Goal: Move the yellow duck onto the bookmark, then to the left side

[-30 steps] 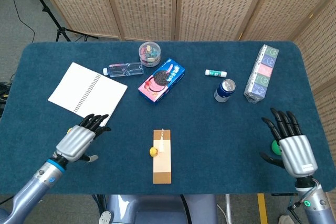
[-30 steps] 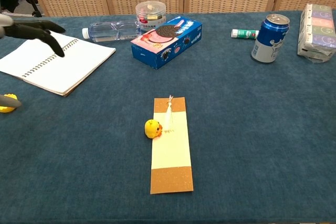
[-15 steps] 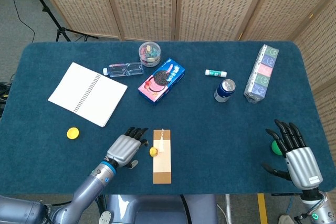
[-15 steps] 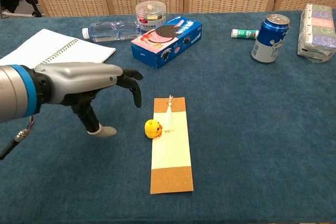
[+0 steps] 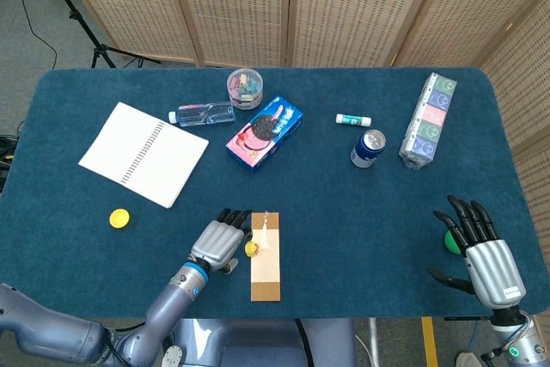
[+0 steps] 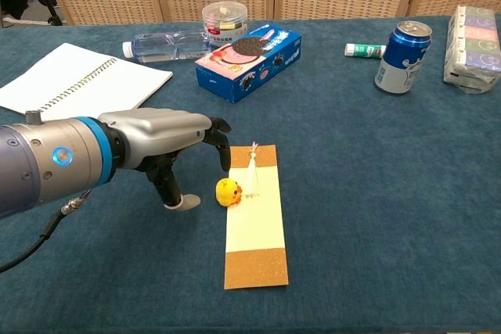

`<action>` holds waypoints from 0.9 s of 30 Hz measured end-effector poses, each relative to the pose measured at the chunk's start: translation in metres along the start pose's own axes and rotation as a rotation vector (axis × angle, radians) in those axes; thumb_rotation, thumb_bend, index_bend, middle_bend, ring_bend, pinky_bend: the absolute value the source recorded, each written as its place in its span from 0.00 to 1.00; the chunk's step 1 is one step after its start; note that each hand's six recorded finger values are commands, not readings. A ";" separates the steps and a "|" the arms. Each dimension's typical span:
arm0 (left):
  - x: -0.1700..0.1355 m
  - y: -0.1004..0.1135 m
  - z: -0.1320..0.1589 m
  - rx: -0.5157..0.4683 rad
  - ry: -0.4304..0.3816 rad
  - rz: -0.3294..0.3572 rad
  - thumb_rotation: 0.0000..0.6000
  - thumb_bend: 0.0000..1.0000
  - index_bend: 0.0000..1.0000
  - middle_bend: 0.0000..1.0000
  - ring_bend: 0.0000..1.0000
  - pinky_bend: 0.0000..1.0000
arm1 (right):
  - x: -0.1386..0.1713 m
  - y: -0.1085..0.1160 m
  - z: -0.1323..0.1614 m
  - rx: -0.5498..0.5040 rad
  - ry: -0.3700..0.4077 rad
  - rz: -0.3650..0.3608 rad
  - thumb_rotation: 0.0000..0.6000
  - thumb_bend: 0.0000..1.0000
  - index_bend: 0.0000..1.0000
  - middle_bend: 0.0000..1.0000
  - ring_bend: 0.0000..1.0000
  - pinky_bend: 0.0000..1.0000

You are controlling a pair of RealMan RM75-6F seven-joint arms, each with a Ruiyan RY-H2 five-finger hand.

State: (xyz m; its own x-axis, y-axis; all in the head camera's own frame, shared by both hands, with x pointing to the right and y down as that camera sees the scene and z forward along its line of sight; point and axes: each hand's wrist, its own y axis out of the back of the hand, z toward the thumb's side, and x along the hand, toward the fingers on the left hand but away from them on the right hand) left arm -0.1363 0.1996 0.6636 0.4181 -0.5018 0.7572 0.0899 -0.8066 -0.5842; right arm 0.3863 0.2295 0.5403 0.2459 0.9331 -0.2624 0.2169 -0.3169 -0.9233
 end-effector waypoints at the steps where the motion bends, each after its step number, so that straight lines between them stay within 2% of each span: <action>1: 0.001 -0.001 0.001 -0.003 0.000 0.000 1.00 0.35 0.32 0.00 0.00 0.00 | 0.000 0.000 0.000 0.000 0.000 0.000 1.00 0.10 0.13 0.00 0.00 0.00; 15: 0.012 -0.008 0.005 -0.026 0.008 0.000 1.00 0.37 0.35 0.00 0.00 0.00 | 0.000 -0.001 -0.001 -0.008 -0.003 0.007 1.00 0.10 0.13 0.00 0.00 0.00; 27: 0.016 -0.012 0.010 -0.021 0.013 0.012 1.00 0.38 0.42 0.00 0.00 0.00 | -0.001 0.000 -0.003 -0.017 -0.009 0.010 1.00 0.10 0.13 0.00 0.00 0.00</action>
State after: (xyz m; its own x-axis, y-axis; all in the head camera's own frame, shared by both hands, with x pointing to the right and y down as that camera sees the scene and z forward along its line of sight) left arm -0.1220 0.2040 0.6795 0.4069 -0.5154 0.7542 0.0656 -0.8070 -0.5869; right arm 0.3892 0.2285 0.5417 0.2396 0.9313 -0.2742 0.2305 -0.3290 -0.9158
